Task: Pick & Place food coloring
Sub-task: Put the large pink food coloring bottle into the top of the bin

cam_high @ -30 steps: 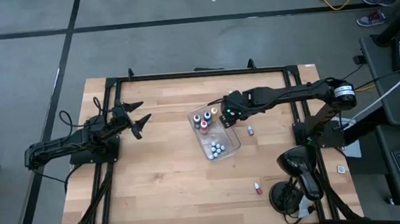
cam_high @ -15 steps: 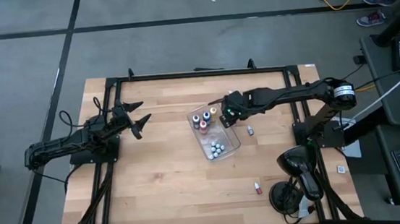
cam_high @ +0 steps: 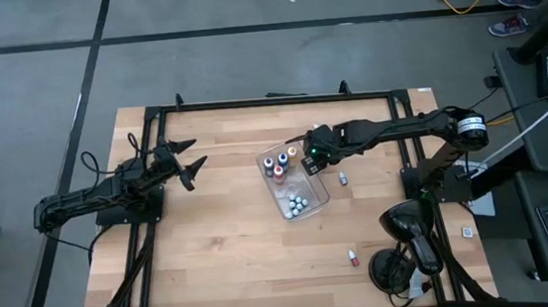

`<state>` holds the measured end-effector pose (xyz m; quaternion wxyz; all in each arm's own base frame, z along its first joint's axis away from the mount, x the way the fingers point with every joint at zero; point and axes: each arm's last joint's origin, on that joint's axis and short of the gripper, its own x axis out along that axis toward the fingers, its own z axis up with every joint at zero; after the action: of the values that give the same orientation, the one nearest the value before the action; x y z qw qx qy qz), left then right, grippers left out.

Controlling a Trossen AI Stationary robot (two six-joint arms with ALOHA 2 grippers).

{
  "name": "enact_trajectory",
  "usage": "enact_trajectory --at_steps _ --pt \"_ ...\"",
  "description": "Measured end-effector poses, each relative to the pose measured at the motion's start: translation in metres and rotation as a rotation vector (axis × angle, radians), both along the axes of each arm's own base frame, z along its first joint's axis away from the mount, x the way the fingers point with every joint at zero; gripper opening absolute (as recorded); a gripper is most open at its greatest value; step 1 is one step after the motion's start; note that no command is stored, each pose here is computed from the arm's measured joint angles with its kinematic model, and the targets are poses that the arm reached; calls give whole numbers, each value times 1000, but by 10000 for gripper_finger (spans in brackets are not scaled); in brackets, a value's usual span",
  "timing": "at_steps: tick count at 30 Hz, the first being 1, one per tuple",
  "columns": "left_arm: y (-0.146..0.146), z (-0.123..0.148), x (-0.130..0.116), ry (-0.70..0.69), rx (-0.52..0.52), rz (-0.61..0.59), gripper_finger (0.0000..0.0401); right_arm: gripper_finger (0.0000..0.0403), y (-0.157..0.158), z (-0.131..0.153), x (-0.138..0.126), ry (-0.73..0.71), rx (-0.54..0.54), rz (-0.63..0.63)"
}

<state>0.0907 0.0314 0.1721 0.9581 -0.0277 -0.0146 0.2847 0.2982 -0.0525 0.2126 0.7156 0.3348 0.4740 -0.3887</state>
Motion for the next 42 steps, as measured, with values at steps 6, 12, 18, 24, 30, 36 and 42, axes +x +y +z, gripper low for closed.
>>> enact_trajectory --at_steps 6,12,18,24,30,36,42 --pt "0 0 0 0 0 0 320 118 0 4 1 12 -10 35" --pt "0 0 0 0 0 0 320 118 -3 39 4 63 -76 108" --pt "0 0 0 0 0 0 320 118 -3 87 2 100 -124 151" --pt "0 0 0 0 0 0 320 118 3 128 8 91 -147 221" --pt "0 0 0 0 0 0 320 118 15 150 34 50 -182 333" --pt "0 0 0 0 0 0 320 118 29 141 66 45 -169 435" --pt "0 0 0 0 0 0 320 118 42 110 80 103 -100 487"
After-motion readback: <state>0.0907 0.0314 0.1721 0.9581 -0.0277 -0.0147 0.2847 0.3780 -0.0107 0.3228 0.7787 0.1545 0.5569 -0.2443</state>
